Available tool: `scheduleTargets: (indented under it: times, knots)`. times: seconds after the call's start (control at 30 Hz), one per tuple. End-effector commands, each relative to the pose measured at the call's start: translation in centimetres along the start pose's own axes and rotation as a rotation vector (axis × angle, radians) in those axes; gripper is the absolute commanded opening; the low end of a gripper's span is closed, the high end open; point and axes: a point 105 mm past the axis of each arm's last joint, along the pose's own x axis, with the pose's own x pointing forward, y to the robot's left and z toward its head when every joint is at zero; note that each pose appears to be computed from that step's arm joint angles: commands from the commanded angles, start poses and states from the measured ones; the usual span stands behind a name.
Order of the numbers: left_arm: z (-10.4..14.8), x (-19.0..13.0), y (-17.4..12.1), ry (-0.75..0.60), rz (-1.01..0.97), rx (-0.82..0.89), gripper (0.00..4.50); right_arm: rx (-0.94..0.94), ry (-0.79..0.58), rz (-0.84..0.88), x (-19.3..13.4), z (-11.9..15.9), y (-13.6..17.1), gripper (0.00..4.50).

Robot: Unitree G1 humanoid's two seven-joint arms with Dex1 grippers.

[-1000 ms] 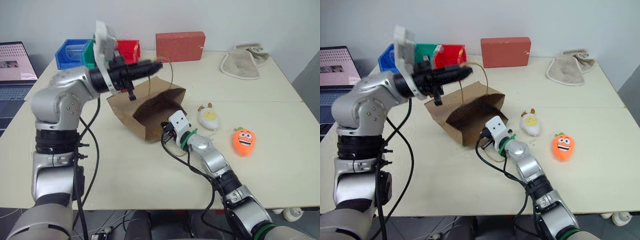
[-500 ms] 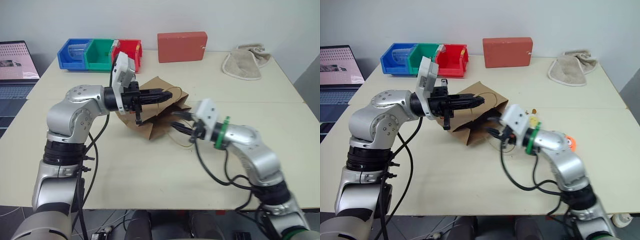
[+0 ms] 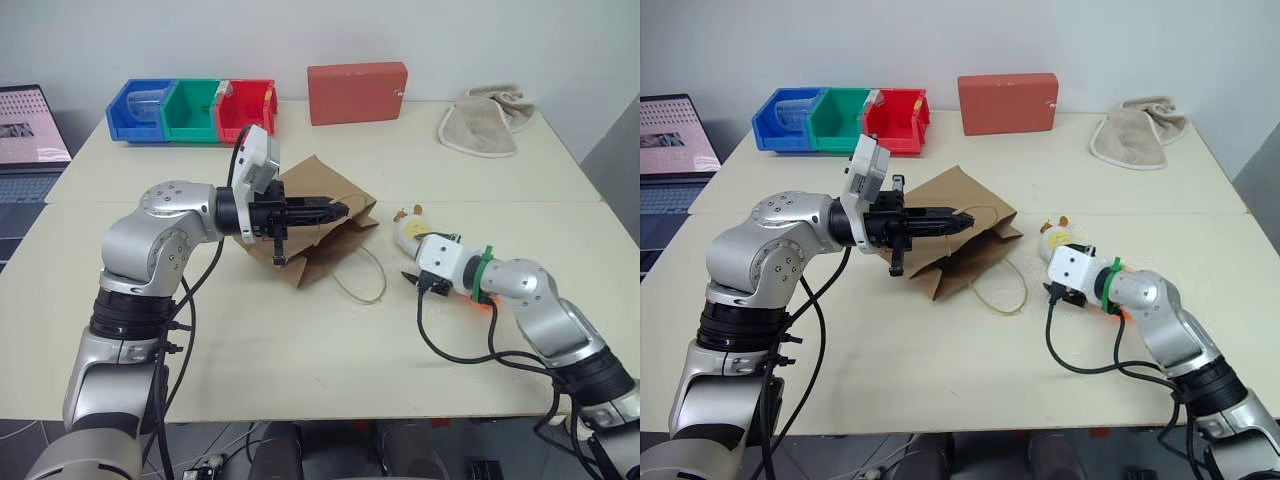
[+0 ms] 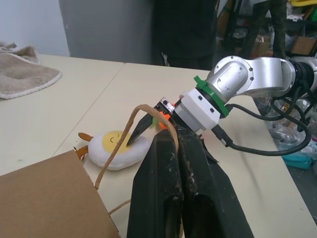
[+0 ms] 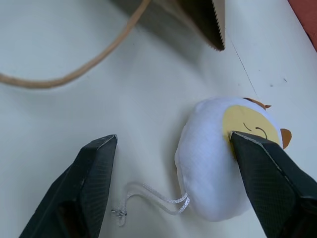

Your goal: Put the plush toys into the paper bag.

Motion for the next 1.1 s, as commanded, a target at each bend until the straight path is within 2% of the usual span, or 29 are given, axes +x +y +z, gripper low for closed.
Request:
scheduleTargets:
  times: [0.03,0.2,0.23,0.27,0.37,0.43,0.6,0.77,1.1]
  knots:
    - [1.3,-0.4,-0.3,-0.022,0.006,0.053,0.0,-0.084,0.01,-0.085,0.0,-0.1,-1.9,2.58]
    - [1.3,-0.4,-0.5,-0.023,0.007,0.053,0.0,-0.098,0.008,-0.09,-0.1,-0.6,-2.1,0.81]
    - [1.3,-0.5,-0.5,-0.022,0.007,0.053,0.0,-0.099,0.005,-0.091,-0.1,-0.6,-2.1,0.34]
    - [1.3,-0.5,-0.5,-0.022,0.007,0.053,0.0,-0.1,0.003,-0.091,-0.1,-0.6,-2.1,0.1]
    - [1.5,-0.6,-0.3,-0.033,0.02,0.049,0.0,-0.12,-0.026,-0.1,-0.4,0.1,-3.0,0.04]
    - [1.5,-0.6,-0.3,-0.038,0.021,0.044,0.0,-0.079,-0.086,-0.075,-1.1,1.5,-3.7,0.04]
    - [1.5,-0.6,-0.6,-0.037,0.008,0.037,0.0,-0.062,-0.235,0.258,-5.5,6.1,-1.7,0.04]
    - [1.9,-0.7,-0.8,-0.055,-0.007,0.024,0.0,0.035,-0.351,0.378,-6.7,9.6,-0.1,0.04]
    - [3.2,-1.3,-1.1,-0.087,-0.03,0.004,0.0,0.117,-0.405,0.216,1.6,12.7,0.3,0.04]
